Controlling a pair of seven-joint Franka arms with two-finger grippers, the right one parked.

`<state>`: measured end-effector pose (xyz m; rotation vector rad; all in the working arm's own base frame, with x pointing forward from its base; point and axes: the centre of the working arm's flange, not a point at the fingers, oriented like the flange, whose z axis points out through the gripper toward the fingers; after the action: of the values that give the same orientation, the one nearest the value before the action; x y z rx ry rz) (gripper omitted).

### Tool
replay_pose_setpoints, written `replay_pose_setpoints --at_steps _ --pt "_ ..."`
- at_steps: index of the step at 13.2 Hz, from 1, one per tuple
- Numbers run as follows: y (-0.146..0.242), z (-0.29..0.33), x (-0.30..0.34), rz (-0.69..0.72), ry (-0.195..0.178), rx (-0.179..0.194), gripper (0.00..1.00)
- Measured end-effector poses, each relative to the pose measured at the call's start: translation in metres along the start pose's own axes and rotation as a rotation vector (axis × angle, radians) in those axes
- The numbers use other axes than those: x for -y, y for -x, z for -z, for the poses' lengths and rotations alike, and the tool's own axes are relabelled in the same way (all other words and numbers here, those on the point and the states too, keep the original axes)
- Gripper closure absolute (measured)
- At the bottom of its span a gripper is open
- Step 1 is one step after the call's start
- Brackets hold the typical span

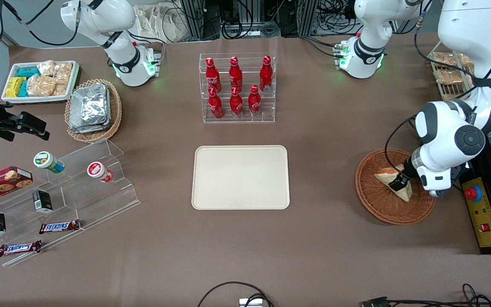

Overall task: Place sandwich from basket to tray
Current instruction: 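Lower the left gripper around the wrapped sandwich and close it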

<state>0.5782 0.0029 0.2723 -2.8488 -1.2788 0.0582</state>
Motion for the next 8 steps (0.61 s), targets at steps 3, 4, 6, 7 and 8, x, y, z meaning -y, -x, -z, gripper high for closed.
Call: replay_pose_setpoints --at_steps 3,4,6,7,8 --pt "0.000 -0.013 -0.001 0.000 -0.006 0.005 0.00" --pt "-0.001 -0.017 0.000 0.001 -0.010 0.008 0.00" --pt "-0.001 -0.023 0.001 0.002 -0.017 0.014 0.00" --pt "0.000 -0.025 0.001 0.002 -0.021 0.017 0.00" --pt "0.000 -0.029 0.001 0.002 -0.025 0.021 0.00"
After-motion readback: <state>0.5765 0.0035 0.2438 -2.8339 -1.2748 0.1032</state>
